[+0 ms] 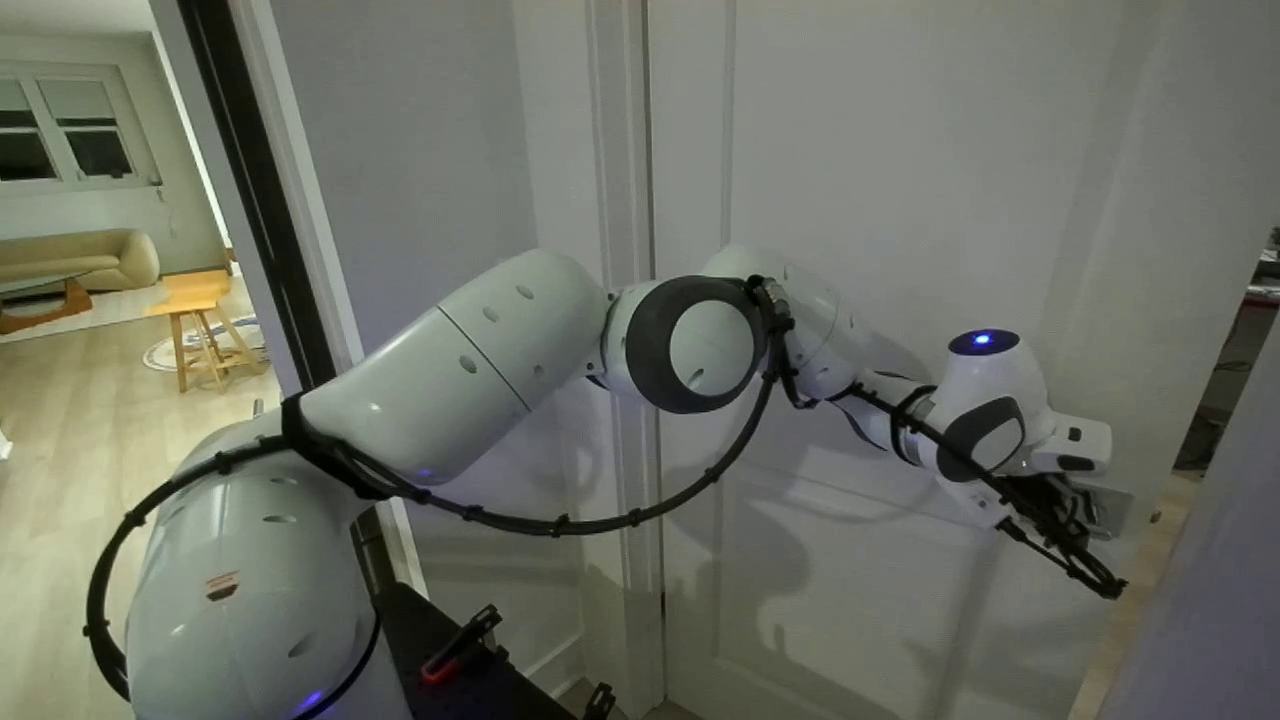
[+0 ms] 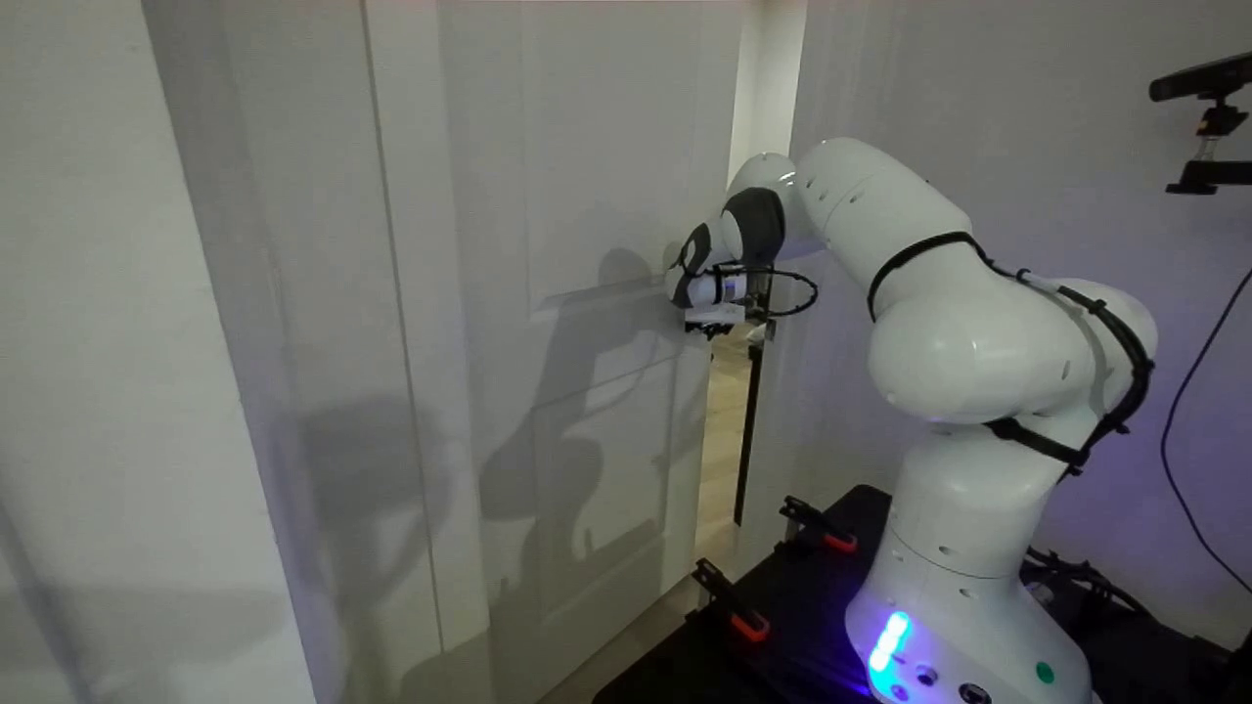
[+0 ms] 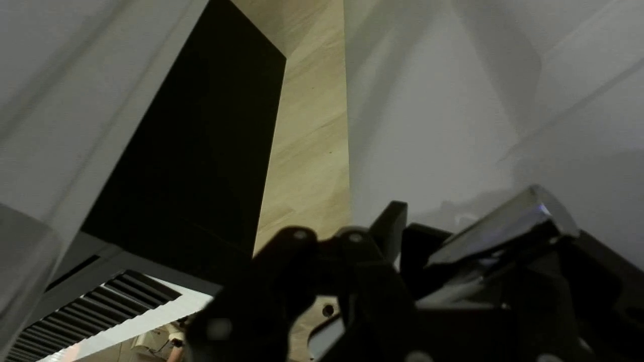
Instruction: Close the door.
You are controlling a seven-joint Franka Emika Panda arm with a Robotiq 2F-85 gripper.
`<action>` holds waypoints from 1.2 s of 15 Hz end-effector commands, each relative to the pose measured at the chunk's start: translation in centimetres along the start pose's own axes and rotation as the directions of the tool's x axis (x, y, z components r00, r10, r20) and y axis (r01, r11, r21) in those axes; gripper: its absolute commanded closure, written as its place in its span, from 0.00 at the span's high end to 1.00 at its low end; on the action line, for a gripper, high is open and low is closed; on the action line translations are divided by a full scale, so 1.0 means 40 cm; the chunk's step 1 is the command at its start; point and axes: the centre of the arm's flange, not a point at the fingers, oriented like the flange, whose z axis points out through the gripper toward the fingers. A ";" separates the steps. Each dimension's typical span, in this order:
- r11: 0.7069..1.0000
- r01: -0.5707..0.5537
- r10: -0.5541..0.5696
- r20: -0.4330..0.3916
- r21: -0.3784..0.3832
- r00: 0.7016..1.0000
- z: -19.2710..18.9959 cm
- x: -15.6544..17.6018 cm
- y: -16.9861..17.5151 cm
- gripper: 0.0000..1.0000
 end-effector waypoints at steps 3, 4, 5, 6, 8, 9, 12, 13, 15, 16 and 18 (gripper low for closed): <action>0.992 0.089 -0.080 0.099 -0.088 0.992 -0.089 -0.043 0.001 0.00; 0.990 0.099 -0.088 0.111 -0.098 0.990 -0.113 -0.056 0.009 0.00; 0.989 0.106 -0.093 0.121 -0.106 0.988 -0.131 -0.067 0.015 0.00; 0.987 0.108 -0.093 0.130 -0.117 0.987 -0.156 -0.082 0.028 0.00; 0.984 0.108 -0.086 0.152 -0.140 0.985 -0.201 -0.117 0.056 0.00; 0.983 0.104 -0.079 0.160 -0.153 0.984 -0.219 -0.131 0.073 0.00; 0.977 0.085 -0.045 0.198 -0.197 0.979 -0.252 -0.171 0.124 0.00; 0.975 0.078 -0.033 0.209 -0.210 0.977 -0.264 -0.187 0.140 0.00; 0.969 0.069 -0.013 0.233 -0.236 0.972 -0.288 -0.217 0.169 0.00; 0.967 0.063 -0.002 0.242 -0.246 0.970 -0.302 -0.230 0.183 0.00; 0.966 0.049 0.020 0.259 -0.256 0.966 -0.326 -0.257 0.206 0.00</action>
